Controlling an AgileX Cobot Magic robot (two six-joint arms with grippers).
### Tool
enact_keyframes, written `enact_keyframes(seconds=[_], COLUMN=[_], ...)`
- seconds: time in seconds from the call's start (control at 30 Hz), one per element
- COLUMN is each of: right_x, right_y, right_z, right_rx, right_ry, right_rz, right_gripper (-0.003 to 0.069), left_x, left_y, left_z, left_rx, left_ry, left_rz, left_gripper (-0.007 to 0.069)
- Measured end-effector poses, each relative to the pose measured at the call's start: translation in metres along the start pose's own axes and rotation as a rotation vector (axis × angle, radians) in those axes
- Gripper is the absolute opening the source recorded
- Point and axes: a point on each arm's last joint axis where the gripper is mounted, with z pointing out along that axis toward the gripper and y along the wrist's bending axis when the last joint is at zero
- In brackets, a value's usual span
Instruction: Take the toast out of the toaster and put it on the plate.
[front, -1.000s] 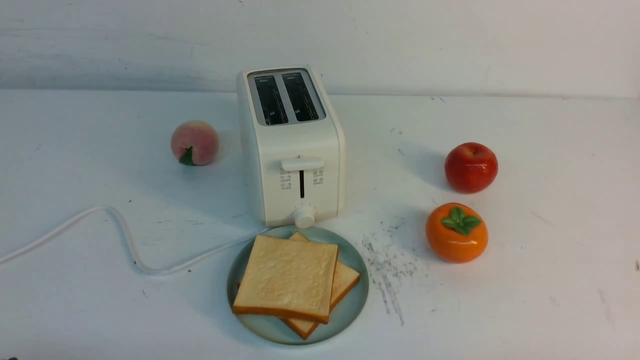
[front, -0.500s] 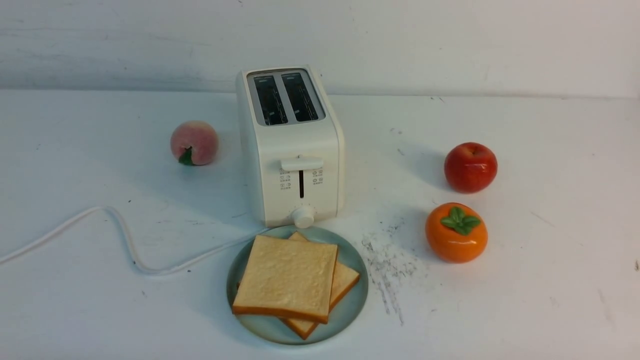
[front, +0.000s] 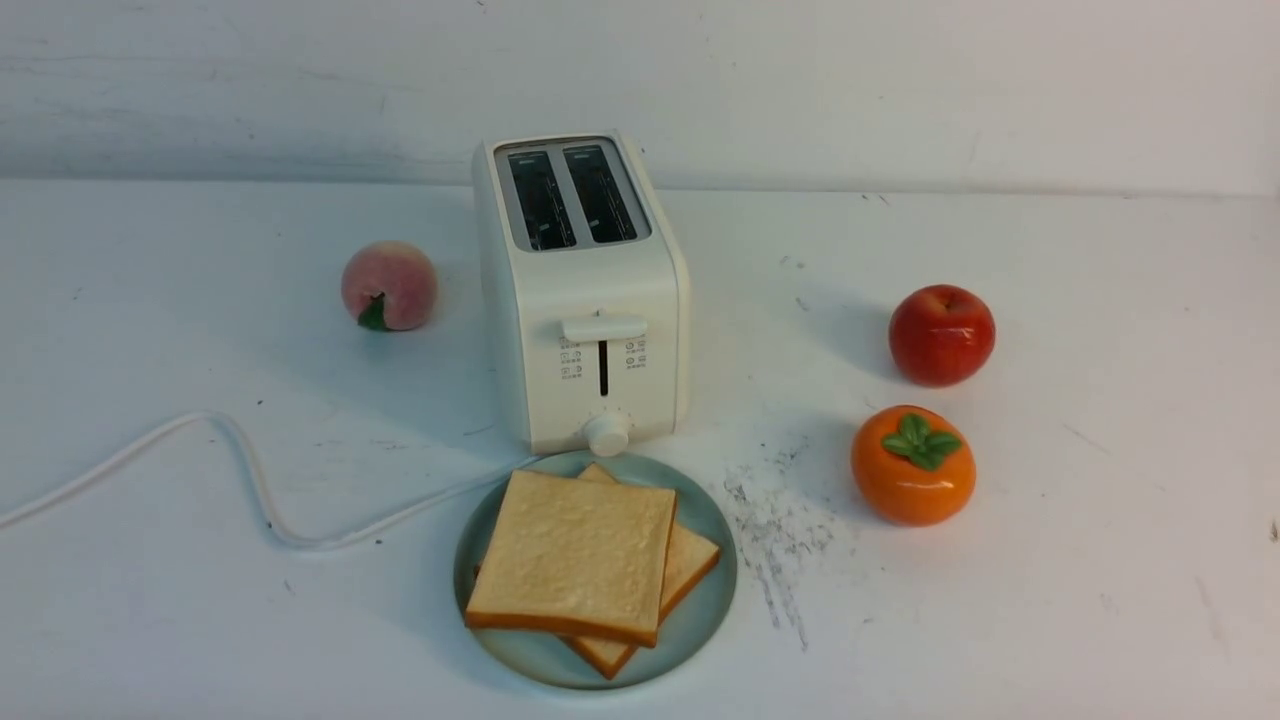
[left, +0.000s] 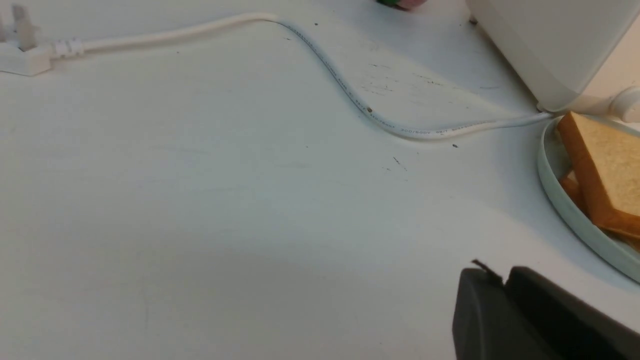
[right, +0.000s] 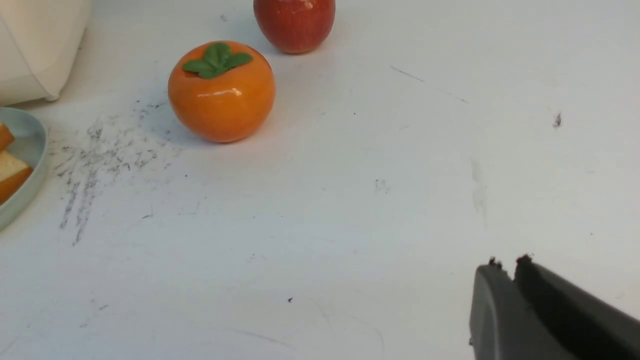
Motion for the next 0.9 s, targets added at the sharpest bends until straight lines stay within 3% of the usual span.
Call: enact_keyframes(seconds=[0.9], right_x=[0.0000], right_y=[0.0000], right_z=[0.0000], right_rx=[0.000], right_ry=[0.000], right_rz=[0.000], right_gripper=[0.0052], left_x=[0.0000], left_y=[0.0000], left_z=[0.0000], left_rx=[0.000], left_ry=[0.000], left_rz=[0.000], left_gripper=[0.0076])
